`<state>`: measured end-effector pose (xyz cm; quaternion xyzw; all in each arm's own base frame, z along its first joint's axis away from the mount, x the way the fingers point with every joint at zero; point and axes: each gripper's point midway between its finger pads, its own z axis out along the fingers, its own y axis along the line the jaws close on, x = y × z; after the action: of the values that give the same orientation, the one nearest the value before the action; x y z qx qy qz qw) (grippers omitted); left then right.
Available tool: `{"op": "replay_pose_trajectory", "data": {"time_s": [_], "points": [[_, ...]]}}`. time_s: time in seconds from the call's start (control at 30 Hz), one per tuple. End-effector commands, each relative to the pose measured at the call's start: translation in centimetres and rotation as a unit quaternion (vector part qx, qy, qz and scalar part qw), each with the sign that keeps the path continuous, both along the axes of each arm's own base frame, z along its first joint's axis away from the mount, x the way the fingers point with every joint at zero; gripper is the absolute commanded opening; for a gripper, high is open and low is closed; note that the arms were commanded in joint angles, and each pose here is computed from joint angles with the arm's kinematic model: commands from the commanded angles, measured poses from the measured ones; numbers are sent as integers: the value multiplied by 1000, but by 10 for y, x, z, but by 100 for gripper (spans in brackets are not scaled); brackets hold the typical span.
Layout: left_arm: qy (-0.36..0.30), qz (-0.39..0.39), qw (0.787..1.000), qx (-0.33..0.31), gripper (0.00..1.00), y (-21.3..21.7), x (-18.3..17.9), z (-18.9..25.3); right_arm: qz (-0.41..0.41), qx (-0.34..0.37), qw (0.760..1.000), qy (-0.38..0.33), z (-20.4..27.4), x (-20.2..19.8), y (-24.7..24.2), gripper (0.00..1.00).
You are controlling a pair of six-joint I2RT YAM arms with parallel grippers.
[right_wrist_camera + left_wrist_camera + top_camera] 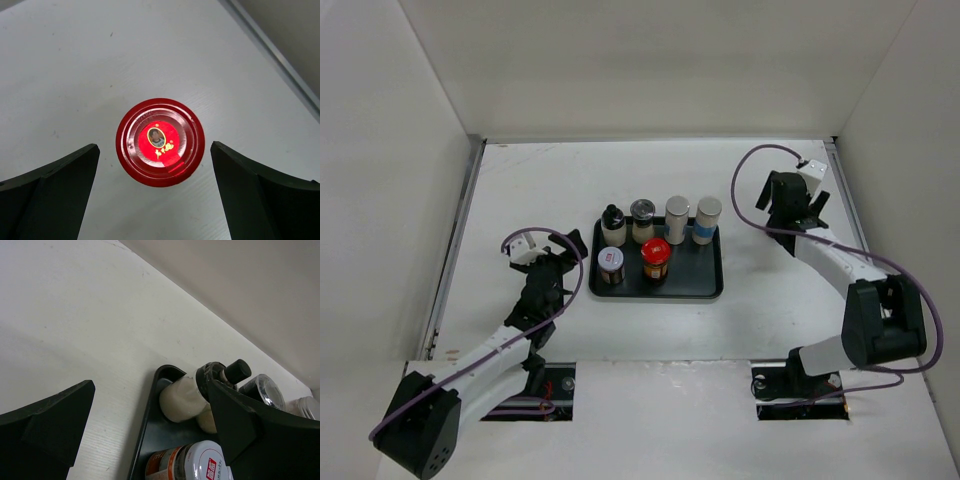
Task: Organize the condiment bottles
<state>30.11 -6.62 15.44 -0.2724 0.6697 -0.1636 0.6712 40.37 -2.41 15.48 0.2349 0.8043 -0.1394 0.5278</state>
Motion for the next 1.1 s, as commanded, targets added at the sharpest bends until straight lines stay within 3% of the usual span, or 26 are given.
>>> {"op": "replay_pose_trajectory", "data": {"time_s": [0.0,0.17,0.27,0.43,0.7,1.07], "points": [[-15,-11,1000,-12,100,-5,3,7,23,30,999,-34,25,24,9,100],[-19,-11,1000,-13,100,-5,3,10,13,40,999,-7,0,35,2,100],[-14,-14,1000,-11,100,-6,3,7,8,48,999,4,-15,37,-1,92],[-11,-11,1000,-10,100,-5,5,5,2,54,998,14,-27,36,-1,90],[-1,-9,1000,-4,100,-6,6,1,-17,40,998,-42,7,28,-2,54],[11,20,1000,4,100,3,6,0,81,24,993,-87,40,-35,75,52]]}}
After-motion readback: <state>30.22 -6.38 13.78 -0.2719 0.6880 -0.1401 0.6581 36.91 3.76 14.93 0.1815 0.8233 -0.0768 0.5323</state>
